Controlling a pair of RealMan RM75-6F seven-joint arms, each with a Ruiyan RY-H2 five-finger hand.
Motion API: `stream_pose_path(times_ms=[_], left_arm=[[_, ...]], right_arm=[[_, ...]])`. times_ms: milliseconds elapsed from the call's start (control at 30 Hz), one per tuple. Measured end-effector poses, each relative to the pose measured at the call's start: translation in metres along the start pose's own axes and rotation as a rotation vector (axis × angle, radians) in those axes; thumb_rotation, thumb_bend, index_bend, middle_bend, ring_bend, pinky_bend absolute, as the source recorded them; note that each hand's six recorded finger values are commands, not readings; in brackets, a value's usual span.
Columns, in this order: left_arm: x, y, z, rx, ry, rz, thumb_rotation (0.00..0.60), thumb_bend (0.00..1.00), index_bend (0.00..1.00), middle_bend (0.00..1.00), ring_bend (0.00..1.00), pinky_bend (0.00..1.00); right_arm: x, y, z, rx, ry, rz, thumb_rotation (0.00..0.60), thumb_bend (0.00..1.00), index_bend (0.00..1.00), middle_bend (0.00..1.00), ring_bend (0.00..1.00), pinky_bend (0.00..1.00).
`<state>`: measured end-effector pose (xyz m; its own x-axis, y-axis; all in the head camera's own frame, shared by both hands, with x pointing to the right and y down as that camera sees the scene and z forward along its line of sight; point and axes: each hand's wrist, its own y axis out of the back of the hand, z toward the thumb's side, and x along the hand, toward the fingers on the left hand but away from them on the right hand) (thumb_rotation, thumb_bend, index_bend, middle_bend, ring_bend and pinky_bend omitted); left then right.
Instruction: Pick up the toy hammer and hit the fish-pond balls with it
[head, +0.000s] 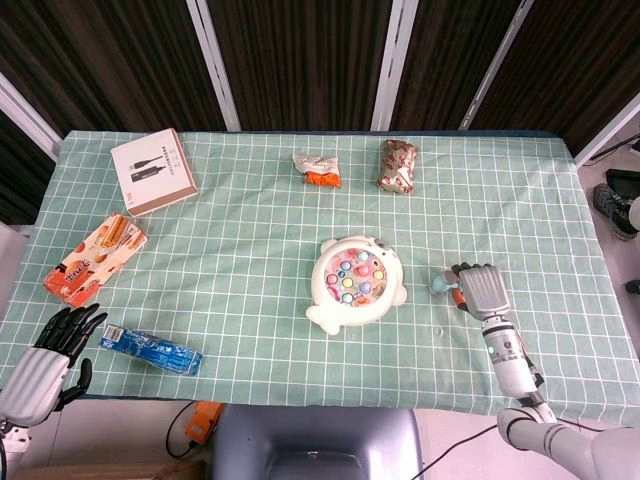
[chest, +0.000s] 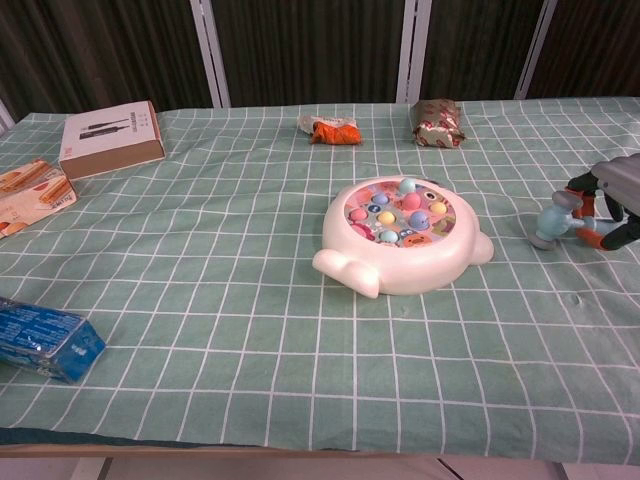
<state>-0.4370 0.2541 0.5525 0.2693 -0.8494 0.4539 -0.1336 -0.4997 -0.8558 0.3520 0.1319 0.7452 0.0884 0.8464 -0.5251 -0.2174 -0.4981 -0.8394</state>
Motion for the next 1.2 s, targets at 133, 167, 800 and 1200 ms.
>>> stream_pose_path(times_ms=[133,167,800,1200], left_arm=[[0.0,0.0,0.0,0.001,-0.001,-0.001,0.6,0.71,0.0,0.0,0.0,0.0],[0.0,0.0,0.0,0.001,-0.001,-0.001,0.6,0.71,0.0,0.0,0.0,0.0],[0.0,0.0,0.0,-0.001,-0.002,0.0,0.6,0.71,0.0,0.0,0.0,0.0],[-0.001,0.001,0.0,-0.001,-0.002,0.004,0.6,0.71,0.0,0.0,0.0,0.0]], right_arm=[[0.0,-0.001,-0.002,0.003,-0.002,0.005,0.6,0.52,0.7,0.56,0.62,0.69],[0.0,-0.001,-0.002,0.003,-0.002,0.007,0.6,0.51,0.69,0.56,0.62,0.69],[0.0,0.001,-0.009,-0.007,-0.007,0.006,0.6,0.5,0.56,0.49,0.61,0.69],[0.003,0.004,-0.013,-0.007,-0.005,-0.003,0.6,0.48,0.48,0.47,0.61,0.68]])
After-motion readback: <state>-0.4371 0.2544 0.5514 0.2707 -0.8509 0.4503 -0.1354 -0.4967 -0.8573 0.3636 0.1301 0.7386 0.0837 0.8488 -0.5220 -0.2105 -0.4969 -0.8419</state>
